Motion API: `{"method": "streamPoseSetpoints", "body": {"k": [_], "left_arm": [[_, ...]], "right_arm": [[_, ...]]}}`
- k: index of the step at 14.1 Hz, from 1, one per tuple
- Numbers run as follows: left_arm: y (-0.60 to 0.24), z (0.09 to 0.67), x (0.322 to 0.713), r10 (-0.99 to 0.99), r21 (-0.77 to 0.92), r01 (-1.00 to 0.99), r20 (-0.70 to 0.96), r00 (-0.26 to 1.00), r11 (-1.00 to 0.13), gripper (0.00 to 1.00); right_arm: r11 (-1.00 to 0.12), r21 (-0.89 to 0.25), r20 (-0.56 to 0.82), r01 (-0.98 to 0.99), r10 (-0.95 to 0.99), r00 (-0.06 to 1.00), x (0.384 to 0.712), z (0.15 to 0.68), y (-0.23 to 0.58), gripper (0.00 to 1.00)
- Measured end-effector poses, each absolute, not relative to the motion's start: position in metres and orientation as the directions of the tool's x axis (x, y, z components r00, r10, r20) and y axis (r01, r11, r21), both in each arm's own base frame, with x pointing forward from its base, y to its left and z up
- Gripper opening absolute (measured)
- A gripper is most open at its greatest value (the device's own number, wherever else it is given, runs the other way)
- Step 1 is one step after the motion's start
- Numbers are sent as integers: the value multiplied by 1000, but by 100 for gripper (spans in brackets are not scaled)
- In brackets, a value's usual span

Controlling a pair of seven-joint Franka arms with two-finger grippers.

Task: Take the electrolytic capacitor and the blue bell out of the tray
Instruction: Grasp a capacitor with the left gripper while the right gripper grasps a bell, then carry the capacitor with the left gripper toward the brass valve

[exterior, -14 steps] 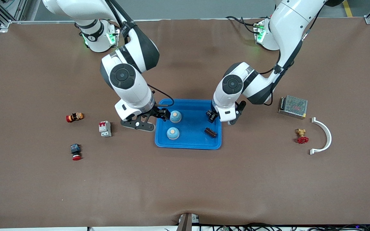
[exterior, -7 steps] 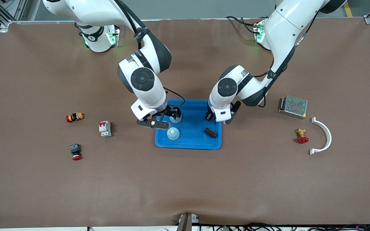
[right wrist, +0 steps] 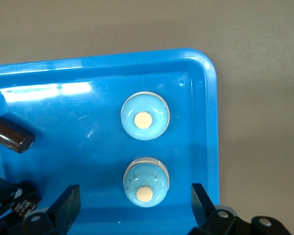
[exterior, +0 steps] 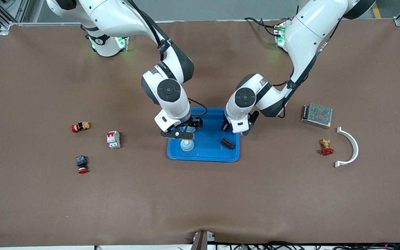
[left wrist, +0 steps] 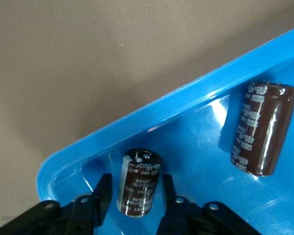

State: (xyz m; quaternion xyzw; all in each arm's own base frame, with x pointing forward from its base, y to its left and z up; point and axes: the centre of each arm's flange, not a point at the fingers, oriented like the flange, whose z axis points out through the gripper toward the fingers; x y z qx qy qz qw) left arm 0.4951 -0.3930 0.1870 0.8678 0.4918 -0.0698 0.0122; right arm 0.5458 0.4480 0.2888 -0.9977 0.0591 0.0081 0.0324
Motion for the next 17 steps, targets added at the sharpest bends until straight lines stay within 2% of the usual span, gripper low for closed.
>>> {"method": "streamPoseSetpoints", "body": {"k": [1,2,6,11,14,17], "left_arm": [[-394,187,497,852,-45,856,-135,505,-515,36],[-394,188,498,853,-42,857,-135,504,-513,33],[-398,202,511,855,-7,863,-136,500,-506,33],[-390,258,529,864,43,869,-98,495,-493,33],[-363,297,544,872,48,873,-48,487,-485,33],[-321,322,559,842,6,842,-6,539,-539,33]], "right_arm": [[-991,-67,-14,-118,-117,993,545,284,447,100],[-991,-68,-9,-116,-116,993,544,281,446,100],[-994,-53,-10,-95,-95,995,535,268,449,100],[-995,-61,10,-76,-77,997,521,247,452,100],[-995,-63,17,-77,-79,997,517,230,447,100],[-995,-60,17,-75,-77,997,516,225,446,100]]}}
